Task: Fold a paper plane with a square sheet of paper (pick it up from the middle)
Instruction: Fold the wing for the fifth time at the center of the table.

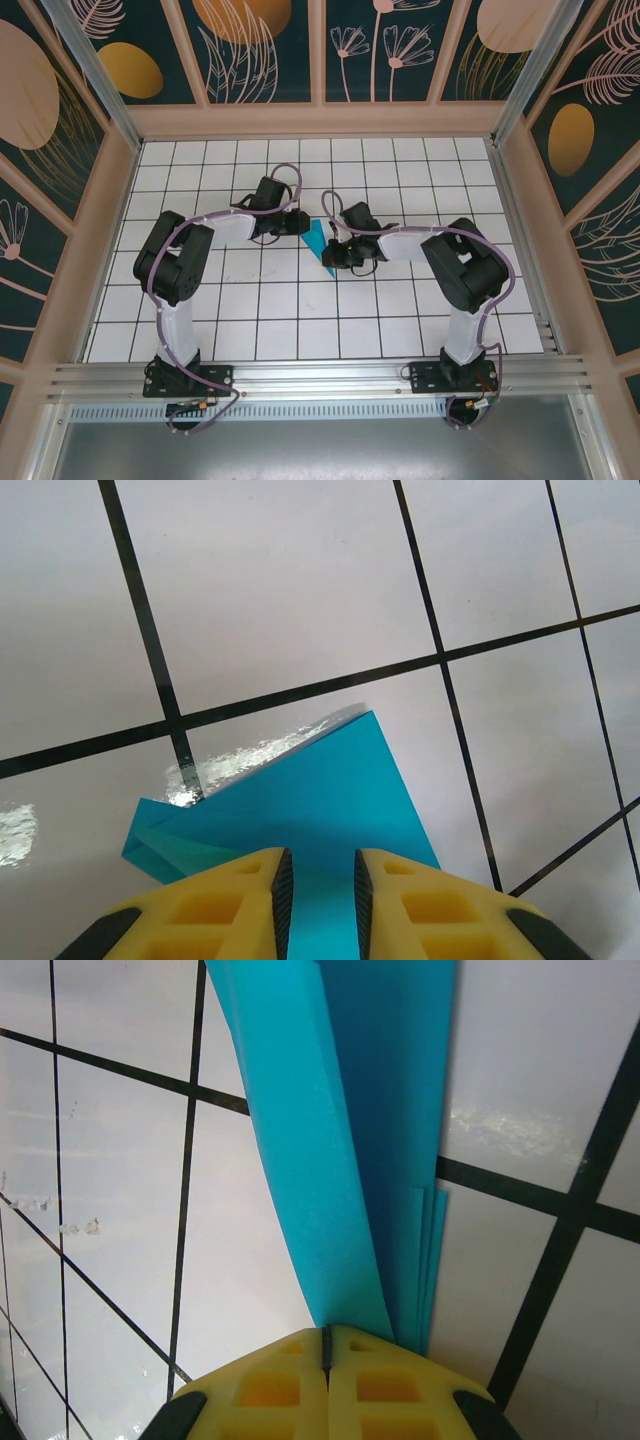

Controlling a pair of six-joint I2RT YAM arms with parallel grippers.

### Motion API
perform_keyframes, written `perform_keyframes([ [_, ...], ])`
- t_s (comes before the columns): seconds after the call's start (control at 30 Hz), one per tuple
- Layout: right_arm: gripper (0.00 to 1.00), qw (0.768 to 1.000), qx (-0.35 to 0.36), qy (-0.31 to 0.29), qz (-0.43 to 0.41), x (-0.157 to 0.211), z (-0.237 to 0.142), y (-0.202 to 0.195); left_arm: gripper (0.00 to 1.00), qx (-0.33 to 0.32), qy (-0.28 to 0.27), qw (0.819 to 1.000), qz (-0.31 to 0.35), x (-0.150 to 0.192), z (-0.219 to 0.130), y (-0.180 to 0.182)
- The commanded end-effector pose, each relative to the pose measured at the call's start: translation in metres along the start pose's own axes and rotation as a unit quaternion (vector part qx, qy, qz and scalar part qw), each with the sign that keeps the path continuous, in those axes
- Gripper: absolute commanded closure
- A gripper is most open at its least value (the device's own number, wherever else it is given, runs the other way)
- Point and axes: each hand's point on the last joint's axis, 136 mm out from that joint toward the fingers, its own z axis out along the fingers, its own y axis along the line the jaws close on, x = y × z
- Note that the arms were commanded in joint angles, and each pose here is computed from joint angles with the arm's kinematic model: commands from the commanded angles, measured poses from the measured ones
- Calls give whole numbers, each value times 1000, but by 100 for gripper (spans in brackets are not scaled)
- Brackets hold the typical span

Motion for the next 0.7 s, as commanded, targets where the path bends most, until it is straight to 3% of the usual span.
perform_keyframes([
  [0.0, 98, 997, 55, 42, 39, 30, 6, -36, 73, -3, -8, 1000, 20, -4, 2, 2],
  [0.13, 98, 997, 56, 45, 41, 32, 7, -37, 74, 31, 1, 999, 11, 4, 2, -7],
  [0.43, 98, 996, 56, 50, 44, 34, 9, -39, 72, 81, -53, 995, 33, -6, -29, -32],
  [0.67, 99, 996, 55, 53, 47, 35, 10, -38, 68, 155, -49, 987, -2, 12, -36, -49],
])
